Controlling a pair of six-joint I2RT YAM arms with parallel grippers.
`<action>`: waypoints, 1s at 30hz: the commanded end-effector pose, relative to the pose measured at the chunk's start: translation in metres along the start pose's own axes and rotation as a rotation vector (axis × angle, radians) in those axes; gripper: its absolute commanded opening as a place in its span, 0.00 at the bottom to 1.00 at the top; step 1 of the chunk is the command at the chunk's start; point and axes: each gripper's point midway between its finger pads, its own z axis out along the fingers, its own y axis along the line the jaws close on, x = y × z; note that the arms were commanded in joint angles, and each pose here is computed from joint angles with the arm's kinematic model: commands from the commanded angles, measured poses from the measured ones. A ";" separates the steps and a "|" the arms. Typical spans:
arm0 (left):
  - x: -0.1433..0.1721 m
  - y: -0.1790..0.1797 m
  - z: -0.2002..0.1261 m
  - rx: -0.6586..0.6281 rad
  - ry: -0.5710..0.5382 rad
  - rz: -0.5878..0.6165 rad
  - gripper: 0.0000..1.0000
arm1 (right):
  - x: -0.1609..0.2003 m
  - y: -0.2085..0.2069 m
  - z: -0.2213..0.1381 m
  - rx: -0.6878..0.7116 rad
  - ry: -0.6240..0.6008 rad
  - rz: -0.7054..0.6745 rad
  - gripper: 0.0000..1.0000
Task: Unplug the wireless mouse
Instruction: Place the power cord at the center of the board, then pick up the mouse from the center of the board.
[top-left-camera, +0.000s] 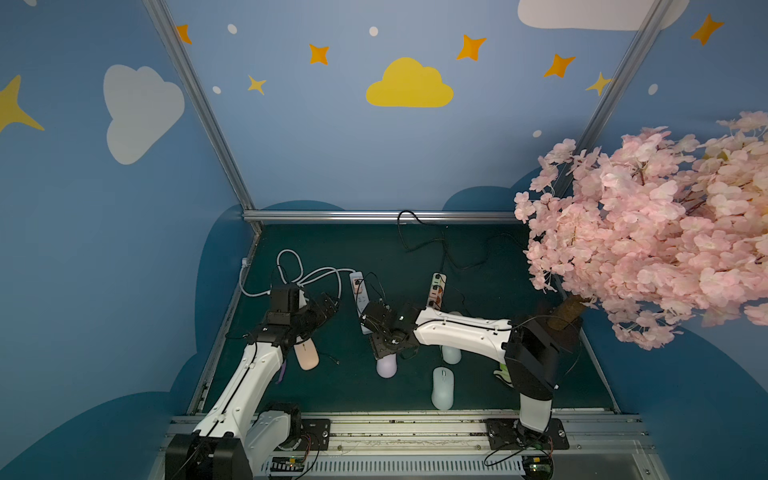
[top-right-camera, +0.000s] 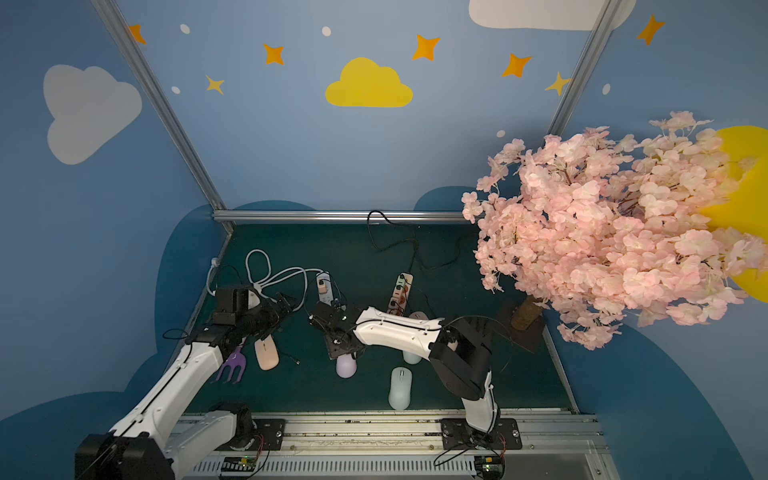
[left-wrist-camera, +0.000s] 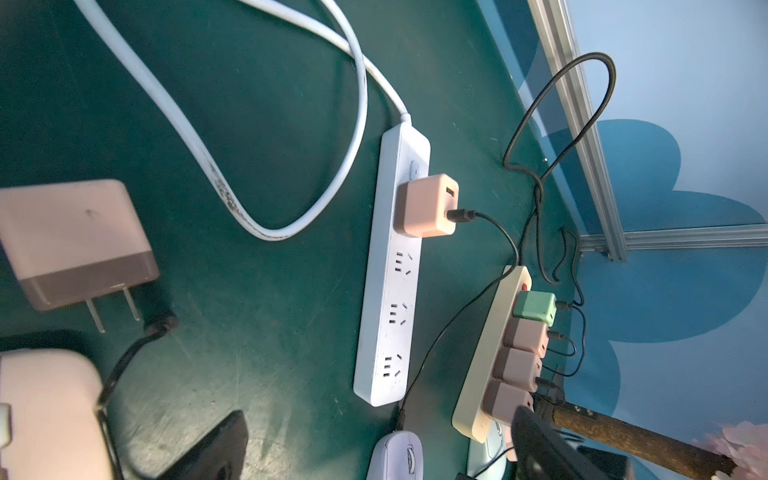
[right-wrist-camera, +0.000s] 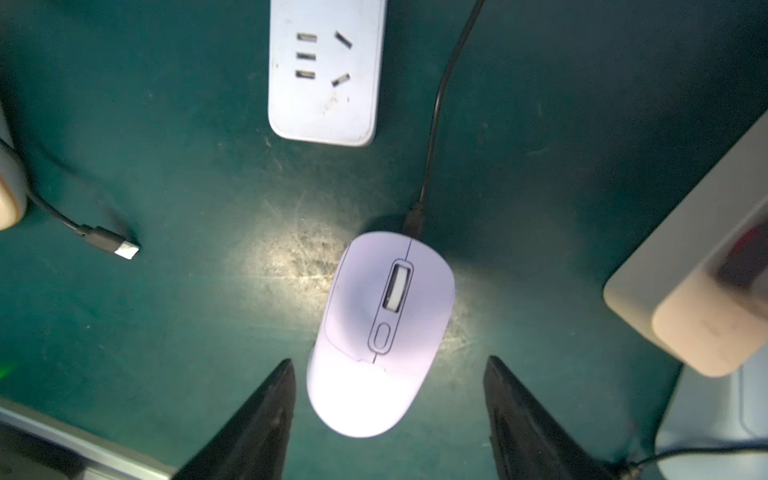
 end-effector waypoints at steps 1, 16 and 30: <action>0.003 -0.013 -0.008 0.061 0.015 0.003 0.98 | 0.010 -0.001 0.005 0.036 0.049 0.065 0.73; 0.011 -0.009 -0.010 0.069 0.028 0.011 0.97 | 0.027 0.008 0.033 0.050 0.155 0.122 0.64; 0.011 -0.006 -0.012 0.054 0.017 0.011 0.98 | 0.037 0.006 0.050 0.043 0.221 0.150 0.63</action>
